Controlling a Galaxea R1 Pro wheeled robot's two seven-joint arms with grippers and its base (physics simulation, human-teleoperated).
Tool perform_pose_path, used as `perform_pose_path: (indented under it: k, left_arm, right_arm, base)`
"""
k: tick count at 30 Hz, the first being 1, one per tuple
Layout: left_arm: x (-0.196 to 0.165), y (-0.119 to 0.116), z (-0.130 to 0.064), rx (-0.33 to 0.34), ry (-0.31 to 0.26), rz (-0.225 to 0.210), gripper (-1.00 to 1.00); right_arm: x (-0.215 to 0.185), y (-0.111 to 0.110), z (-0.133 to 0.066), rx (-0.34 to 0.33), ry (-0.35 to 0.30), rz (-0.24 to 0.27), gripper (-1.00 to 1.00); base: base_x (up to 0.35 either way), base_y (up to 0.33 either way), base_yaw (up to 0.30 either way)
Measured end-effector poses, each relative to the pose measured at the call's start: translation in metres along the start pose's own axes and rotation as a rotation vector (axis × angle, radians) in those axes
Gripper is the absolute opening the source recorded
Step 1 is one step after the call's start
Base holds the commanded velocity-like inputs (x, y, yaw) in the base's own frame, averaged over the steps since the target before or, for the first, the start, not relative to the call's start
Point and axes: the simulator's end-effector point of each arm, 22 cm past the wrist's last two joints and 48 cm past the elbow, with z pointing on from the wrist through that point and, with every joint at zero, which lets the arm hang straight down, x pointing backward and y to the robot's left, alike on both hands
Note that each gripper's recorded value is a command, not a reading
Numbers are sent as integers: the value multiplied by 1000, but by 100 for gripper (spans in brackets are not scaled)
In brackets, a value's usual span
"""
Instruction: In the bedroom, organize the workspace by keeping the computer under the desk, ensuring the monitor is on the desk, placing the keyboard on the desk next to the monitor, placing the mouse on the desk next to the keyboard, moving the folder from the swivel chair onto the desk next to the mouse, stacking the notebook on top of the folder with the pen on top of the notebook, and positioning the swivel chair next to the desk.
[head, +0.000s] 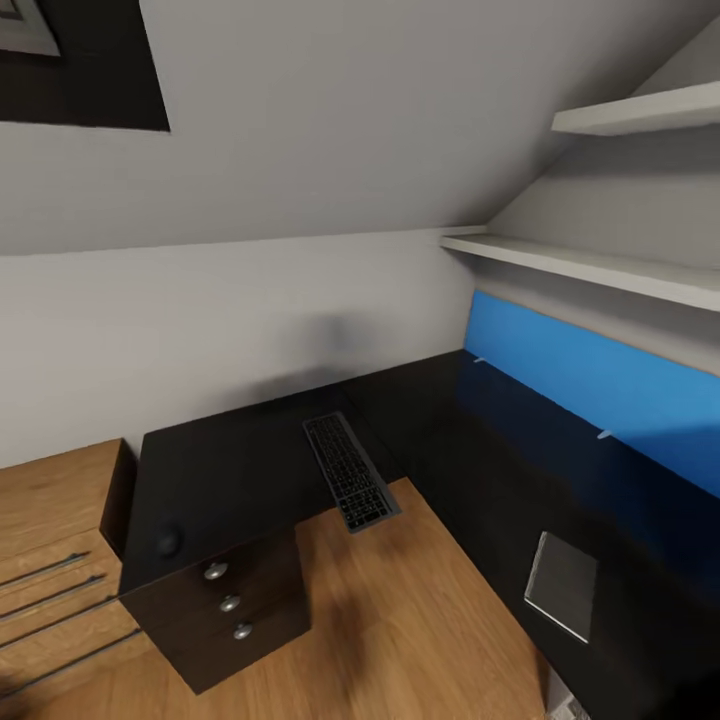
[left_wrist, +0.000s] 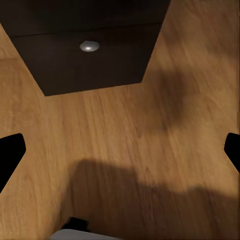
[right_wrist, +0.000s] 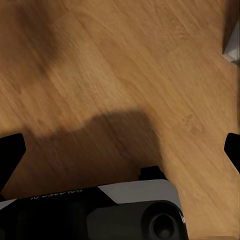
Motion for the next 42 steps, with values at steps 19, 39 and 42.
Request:
perform_pose_path:
  k: [19, 39, 42]
  left_arm:
    - [0, -6, 0, 26, 0, 0, 100]
    - [0, -15, -1, 69, 1, 2, 100]
    - [0, -15, -1, 69, 1, 2, 100]
  right_arm:
    - [1, 0, 0, 0, 1, -1, 100]
    - [0, 0, 0, 0, 1, -1, 100]
    - [0, 0, 0, 0, 1, -1, 100]
  base:
    - [0, 134, -266]
    - [0, 156, -266]
    - [0, 10, -266]
